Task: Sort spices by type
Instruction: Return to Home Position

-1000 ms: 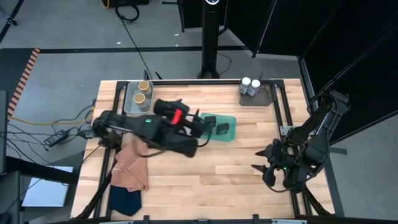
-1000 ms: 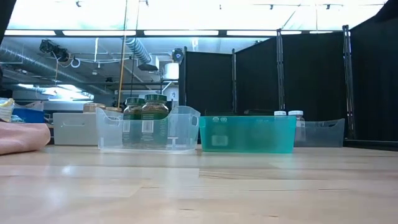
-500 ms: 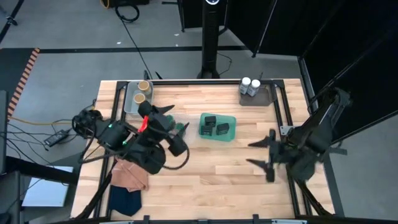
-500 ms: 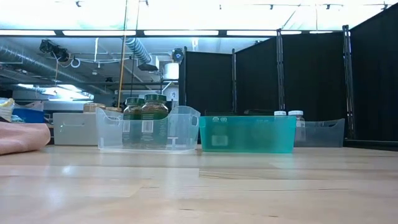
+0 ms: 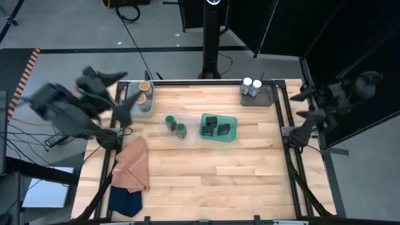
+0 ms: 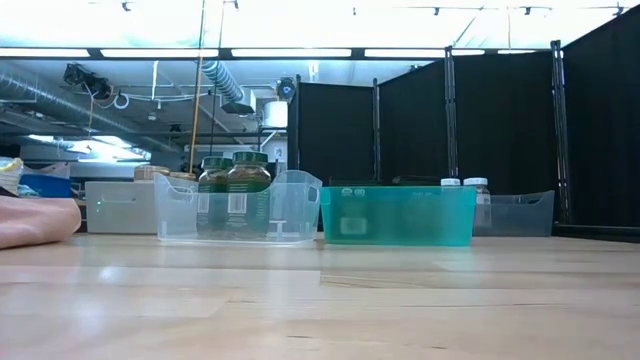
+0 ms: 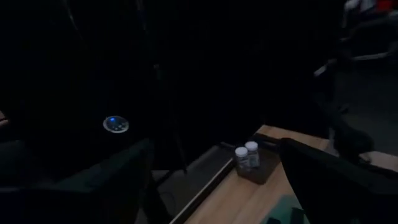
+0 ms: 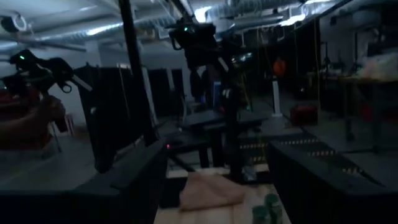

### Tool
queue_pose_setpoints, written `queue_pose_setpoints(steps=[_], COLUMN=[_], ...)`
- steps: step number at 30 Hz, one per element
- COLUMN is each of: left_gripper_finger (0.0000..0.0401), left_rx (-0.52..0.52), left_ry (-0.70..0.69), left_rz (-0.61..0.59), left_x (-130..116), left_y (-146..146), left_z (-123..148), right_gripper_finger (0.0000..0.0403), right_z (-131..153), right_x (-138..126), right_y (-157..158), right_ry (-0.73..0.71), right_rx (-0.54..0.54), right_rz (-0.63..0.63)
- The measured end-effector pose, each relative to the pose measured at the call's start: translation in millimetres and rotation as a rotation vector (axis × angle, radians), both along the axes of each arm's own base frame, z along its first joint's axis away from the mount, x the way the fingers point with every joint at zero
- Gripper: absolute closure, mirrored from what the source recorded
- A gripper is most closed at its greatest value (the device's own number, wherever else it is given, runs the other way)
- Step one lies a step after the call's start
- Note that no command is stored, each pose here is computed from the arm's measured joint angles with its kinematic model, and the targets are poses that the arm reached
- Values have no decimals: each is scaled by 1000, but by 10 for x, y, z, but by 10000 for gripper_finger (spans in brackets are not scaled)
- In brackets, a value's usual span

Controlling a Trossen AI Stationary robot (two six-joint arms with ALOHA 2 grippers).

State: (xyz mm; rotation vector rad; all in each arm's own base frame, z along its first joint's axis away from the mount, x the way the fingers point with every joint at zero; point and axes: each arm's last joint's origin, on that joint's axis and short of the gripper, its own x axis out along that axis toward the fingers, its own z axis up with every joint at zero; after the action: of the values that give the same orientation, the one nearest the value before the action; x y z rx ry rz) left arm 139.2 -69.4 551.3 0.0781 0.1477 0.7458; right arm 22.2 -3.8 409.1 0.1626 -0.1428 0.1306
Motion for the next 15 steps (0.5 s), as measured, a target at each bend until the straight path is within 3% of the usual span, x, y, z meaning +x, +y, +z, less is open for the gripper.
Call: queue_pose_setpoints(steps=[8,11,15], left_gripper_finger=[48,48,48], left_rx=[-25,-50,-83], left_ry=[-13,-33,-119], left_rz=[-143,-164,-103], left_x=[-485,-623,-821], left_y=[244,333,499], left_z=[50,-60,-371], right_gripper_finger=[123,125,124], right_z=[-87,-112,-143], right_x=[-192,-259,-320], right_y=[-226,-304,-375], right_ry=[-26,-42,-54], right_rx=[-10,9,18], right_rz=[-13,-13,-15])
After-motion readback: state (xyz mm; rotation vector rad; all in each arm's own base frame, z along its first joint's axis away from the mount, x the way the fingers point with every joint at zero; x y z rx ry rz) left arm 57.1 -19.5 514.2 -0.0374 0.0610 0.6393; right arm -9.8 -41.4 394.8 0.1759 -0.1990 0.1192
